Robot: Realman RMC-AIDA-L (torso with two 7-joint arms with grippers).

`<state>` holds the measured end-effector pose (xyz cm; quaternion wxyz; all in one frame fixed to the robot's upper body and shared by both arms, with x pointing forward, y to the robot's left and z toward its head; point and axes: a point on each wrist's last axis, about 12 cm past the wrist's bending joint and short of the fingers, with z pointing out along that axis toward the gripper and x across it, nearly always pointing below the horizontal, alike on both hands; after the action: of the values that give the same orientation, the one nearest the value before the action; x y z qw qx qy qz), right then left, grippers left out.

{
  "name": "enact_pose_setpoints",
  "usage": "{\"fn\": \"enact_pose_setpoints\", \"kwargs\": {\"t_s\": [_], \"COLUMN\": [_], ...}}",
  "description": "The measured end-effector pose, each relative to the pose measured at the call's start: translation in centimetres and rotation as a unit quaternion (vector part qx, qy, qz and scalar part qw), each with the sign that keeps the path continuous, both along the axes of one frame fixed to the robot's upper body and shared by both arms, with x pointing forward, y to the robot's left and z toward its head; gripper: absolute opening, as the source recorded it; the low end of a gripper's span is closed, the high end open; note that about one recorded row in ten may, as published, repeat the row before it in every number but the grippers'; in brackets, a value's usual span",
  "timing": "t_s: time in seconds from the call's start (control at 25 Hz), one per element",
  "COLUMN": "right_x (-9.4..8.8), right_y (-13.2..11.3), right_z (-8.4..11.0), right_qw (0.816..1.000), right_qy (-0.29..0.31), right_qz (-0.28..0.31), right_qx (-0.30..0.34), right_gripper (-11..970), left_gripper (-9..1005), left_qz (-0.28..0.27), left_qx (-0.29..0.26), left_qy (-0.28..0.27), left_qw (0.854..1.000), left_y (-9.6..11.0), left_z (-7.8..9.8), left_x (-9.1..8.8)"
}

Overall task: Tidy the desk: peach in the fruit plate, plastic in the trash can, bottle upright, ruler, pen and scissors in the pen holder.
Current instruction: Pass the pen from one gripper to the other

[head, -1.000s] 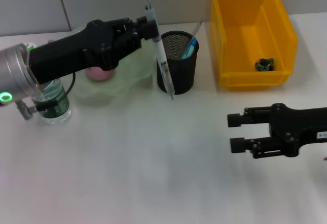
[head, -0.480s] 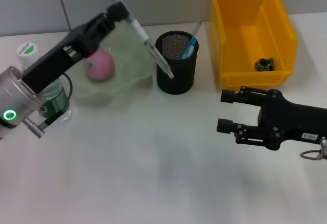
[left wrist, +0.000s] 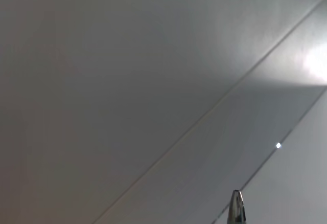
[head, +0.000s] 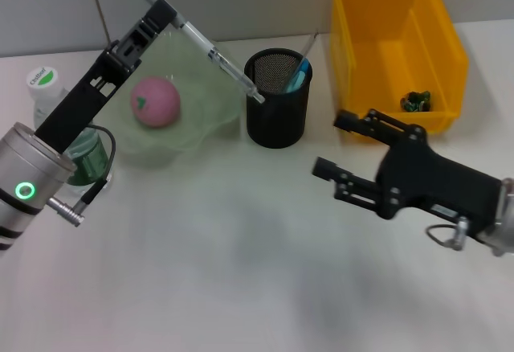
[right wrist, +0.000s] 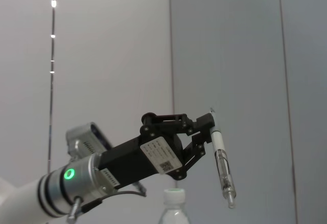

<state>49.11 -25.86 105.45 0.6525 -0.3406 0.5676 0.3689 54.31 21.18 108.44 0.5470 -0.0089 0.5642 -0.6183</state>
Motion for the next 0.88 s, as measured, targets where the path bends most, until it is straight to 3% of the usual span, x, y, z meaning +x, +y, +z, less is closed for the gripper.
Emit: {"fn": "enact_pose_setpoints", "kwargs": {"t_s": [0.28, 0.88], "right_x": [0.9, 2.6], "right_y": [2.9, 6.0], "right_z": [-0.3, 0.1], "right_qw": [0.998, 0.995], "right_qy": [-0.047, -0.086], "right_qz": [-0.039, -0.054], "right_qx": [0.010, -0.009], "right_gripper": [715, 715], "left_gripper": [133, 132], "left_qz": [0.035, 0.033], "left_qx": [-0.033, -0.060], "left_qy": [0.019, 0.051], "left_qw": [0.999, 0.996], "left_y": [-0.1, -1.4], "left_z": [-0.5, -1.3], "left_x": [-0.6, -1.6]}}
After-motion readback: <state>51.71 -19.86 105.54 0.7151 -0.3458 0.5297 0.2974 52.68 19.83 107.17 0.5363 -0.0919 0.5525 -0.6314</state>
